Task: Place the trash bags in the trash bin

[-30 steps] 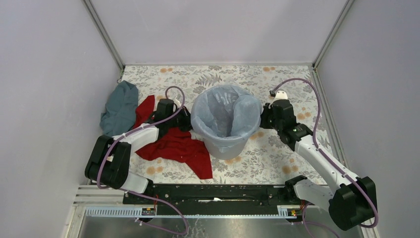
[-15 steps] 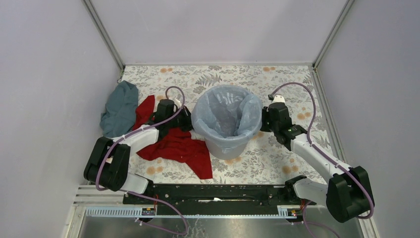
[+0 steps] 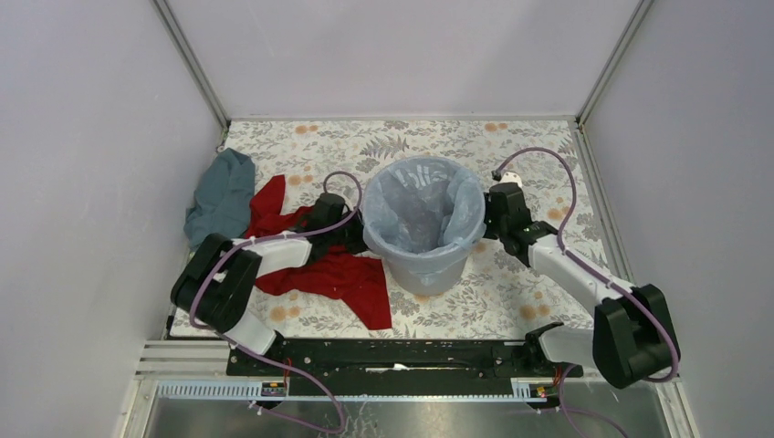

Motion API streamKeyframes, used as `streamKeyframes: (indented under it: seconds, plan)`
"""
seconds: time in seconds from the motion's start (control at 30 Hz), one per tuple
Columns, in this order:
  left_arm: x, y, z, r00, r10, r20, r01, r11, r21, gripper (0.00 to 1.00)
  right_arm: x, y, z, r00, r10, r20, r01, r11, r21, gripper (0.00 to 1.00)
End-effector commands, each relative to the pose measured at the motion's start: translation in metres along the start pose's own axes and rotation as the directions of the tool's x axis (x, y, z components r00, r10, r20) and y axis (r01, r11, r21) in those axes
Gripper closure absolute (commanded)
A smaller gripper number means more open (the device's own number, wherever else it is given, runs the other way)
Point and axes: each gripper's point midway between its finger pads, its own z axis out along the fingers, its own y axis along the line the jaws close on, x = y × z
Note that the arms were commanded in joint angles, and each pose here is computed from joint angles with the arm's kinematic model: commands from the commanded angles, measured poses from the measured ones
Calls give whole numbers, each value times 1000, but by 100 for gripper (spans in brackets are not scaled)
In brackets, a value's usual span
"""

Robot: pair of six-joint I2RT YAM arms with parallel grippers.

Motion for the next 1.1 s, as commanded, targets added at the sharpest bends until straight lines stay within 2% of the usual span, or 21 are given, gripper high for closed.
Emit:
streamKeyframes:
  seconds: [0.0, 0.1, 0.27, 0.33, 0.4, 0.5, 0.53, 0.67, 0.87, 1.0, 1.07]
  plan:
    - [-2, -6, 19, 999, 32, -16, -32, 999, 42, 96, -23, 18, -20, 994, 64, 88, -57, 995, -78, 78]
    - [-4, -7, 21, 999, 19, -32, -17, 998, 61, 98, -12, 3, -7, 992, 79, 101, -77, 997, -29, 75]
    - [-12, -22, 3, 998, 57, 4, -58, 997, 60, 98, 9, -10, 14, 998, 65, -10, -64, 997, 33, 79]
    - [-14, -28, -6, 997, 73, 19, -74, 996, 59, 97, 6, -12, 13, 998, 66, -11, -65, 997, 45, 78]
    - [-14, -31, -12, 996, 78, 30, -80, 995, 66, 95, 2, -14, 6, 998, 63, -11, -62, 996, 65, 70]
    - [-12, -21, -11, 995, 89, 47, -91, 996, 26, 95, -3, -17, -13, 998, 59, -16, -57, 994, 89, 47]
    - [-12, -15, -10, 993, 103, 59, -103, 995, -2, 95, -2, -20, -21, 998, 65, -13, -64, 993, 100, 42]
    - [-3, 0, -4, 993, 105, 48, -103, 994, -33, 95, -1, -25, -58, 993, 112, 31, -115, 989, 92, 31]
    - [-3, -10, -5, 995, 95, 44, -95, 995, 8, 94, 0, -35, -97, 985, 152, 78, -160, 981, 111, 28]
    - [-4, -13, -15, 992, 117, 54, -117, 993, -6, 86, 10, -32, -106, 982, 182, 52, -185, 980, 79, 28]
    - [-6, -14, -21, 990, 127, 67, -126, 992, -18, 78, 17, -22, -108, 978, 209, 25, -209, 978, 19, 28]
